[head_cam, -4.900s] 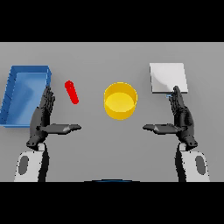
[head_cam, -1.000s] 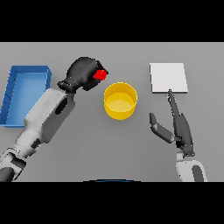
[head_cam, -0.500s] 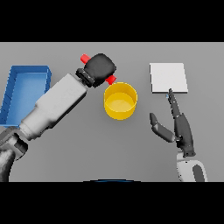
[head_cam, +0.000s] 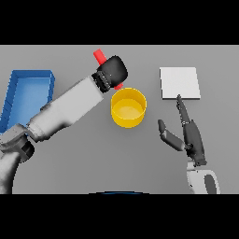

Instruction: Pick up the red beaker and tilt it to pour out 1 green nut into yellow bowl. Pick up the yellow bowl and place it on the metallic measuring scale.

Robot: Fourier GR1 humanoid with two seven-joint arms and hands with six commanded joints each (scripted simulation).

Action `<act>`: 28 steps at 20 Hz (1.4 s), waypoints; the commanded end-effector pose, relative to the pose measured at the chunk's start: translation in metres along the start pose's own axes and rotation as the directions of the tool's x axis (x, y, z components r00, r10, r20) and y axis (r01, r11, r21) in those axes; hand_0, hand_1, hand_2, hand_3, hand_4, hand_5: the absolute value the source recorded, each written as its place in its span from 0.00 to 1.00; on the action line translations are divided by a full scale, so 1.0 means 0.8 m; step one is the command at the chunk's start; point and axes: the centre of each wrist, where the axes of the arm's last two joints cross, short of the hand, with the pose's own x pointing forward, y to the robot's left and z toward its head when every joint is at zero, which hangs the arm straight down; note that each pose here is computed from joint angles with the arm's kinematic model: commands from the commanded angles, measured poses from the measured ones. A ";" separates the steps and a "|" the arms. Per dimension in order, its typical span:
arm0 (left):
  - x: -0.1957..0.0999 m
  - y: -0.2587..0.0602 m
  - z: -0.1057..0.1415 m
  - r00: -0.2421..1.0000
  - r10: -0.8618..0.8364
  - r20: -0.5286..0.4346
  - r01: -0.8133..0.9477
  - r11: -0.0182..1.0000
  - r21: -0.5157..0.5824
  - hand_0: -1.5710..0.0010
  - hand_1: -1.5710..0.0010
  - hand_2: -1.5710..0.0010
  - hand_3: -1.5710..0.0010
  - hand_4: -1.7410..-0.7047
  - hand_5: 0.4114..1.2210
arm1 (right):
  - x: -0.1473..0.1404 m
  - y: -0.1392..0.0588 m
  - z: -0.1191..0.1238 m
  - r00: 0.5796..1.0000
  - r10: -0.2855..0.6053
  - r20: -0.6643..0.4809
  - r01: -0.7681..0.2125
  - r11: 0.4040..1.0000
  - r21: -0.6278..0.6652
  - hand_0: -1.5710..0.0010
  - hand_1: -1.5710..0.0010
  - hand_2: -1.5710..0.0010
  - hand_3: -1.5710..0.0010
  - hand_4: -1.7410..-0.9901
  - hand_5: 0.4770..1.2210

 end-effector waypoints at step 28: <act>-0.130 0.118 0.019 0.967 -0.186 -0.172 0.195 0.980 0.036 0.00 0.00 0.00 0.22 0.01 1.00 | 0.004 0.008 0.000 0.999 0.028 0.021 -0.027 0.999 -0.028 1.00 1.00 1.00 1.00 0.97 0.27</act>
